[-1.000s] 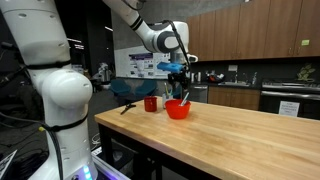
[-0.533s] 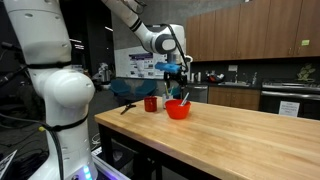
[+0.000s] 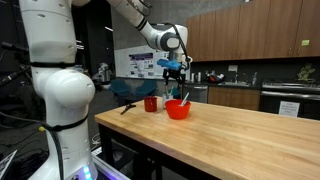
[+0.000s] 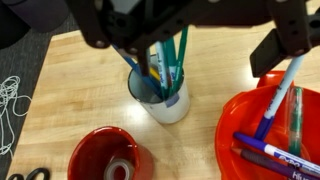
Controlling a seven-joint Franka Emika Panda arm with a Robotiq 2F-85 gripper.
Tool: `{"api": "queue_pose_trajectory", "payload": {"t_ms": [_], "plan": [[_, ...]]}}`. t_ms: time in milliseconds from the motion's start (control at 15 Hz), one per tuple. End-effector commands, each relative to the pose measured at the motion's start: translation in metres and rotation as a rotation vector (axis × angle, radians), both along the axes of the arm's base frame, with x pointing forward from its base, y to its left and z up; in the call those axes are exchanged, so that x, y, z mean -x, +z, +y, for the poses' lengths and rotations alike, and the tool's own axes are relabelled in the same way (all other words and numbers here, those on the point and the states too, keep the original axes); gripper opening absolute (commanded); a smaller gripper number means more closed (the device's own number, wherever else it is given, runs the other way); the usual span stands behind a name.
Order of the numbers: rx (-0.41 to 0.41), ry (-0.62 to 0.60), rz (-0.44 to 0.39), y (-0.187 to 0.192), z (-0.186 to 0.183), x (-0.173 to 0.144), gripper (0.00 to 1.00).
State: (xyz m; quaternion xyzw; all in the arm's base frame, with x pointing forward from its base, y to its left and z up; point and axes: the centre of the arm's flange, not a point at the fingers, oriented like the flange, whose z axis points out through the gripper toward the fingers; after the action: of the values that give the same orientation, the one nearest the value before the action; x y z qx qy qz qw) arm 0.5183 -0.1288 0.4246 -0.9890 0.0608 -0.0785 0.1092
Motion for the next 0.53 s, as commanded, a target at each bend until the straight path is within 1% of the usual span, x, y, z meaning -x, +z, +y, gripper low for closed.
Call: {"api": "queue_pose_trajectory", "payload": {"t_ms": [0,333,467], "plan": [[0.002,-0.008,0.045,0.005,-0.004,-0.033,1.00],[0.009,-0.031,0.086,0.000,-0.008,-0.065,1.00],[0.016,-0.043,0.115,-0.003,-0.012,-0.075,1.00]]}}
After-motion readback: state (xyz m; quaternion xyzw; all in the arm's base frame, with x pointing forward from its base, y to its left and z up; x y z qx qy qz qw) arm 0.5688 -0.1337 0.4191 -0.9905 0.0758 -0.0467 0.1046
